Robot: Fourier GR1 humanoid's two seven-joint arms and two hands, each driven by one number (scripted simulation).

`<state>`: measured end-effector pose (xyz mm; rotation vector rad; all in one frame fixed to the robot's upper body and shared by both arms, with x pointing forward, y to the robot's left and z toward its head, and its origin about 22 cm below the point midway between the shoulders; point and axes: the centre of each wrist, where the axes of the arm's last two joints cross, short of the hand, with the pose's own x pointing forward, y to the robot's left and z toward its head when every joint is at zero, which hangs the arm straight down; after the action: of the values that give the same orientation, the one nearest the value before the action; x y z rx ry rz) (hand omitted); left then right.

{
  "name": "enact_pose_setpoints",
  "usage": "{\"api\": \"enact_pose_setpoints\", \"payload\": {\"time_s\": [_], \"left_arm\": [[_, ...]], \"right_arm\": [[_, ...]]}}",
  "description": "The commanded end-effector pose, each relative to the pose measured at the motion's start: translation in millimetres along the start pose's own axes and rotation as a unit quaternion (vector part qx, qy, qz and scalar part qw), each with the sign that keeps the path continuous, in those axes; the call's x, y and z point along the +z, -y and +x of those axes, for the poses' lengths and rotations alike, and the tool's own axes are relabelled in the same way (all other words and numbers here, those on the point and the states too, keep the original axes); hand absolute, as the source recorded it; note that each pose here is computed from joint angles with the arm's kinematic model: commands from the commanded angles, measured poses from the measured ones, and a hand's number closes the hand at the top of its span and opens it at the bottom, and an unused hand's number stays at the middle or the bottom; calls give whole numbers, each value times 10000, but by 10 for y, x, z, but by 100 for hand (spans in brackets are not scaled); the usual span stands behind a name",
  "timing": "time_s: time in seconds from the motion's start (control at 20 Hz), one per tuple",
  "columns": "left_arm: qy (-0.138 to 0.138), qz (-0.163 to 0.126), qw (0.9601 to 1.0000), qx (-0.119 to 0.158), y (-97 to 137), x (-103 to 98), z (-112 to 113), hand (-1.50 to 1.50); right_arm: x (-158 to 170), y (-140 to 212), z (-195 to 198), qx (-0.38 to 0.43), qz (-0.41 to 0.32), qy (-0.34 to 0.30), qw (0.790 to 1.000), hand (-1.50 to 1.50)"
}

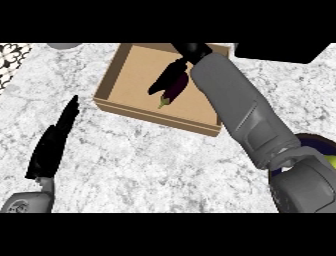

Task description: Pick the eggplant from the plate and place it in the cardboard box

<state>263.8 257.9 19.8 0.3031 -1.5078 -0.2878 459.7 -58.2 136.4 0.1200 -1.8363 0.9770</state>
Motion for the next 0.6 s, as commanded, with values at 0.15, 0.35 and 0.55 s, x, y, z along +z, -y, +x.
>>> {"api": "enact_pose_setpoints", "payload": {"time_s": [0.15, 0.35, 0.55], "left_arm": [[20, 98, 9999, -75, -98, -63, 28, 0], [29, 64, 10000, 27, -124, -39, 22, 0], [172, 26, 9998, 11, -30, -35, 108, 0]], "right_arm": [[70, 395, 30, -1541, -791, 121, 9848, -150], [294, 736, -123, -1711, -1398, -72, 9753, -150], [622, 1217, -242, -1562, -1999, -279, 9669, -150]]}}
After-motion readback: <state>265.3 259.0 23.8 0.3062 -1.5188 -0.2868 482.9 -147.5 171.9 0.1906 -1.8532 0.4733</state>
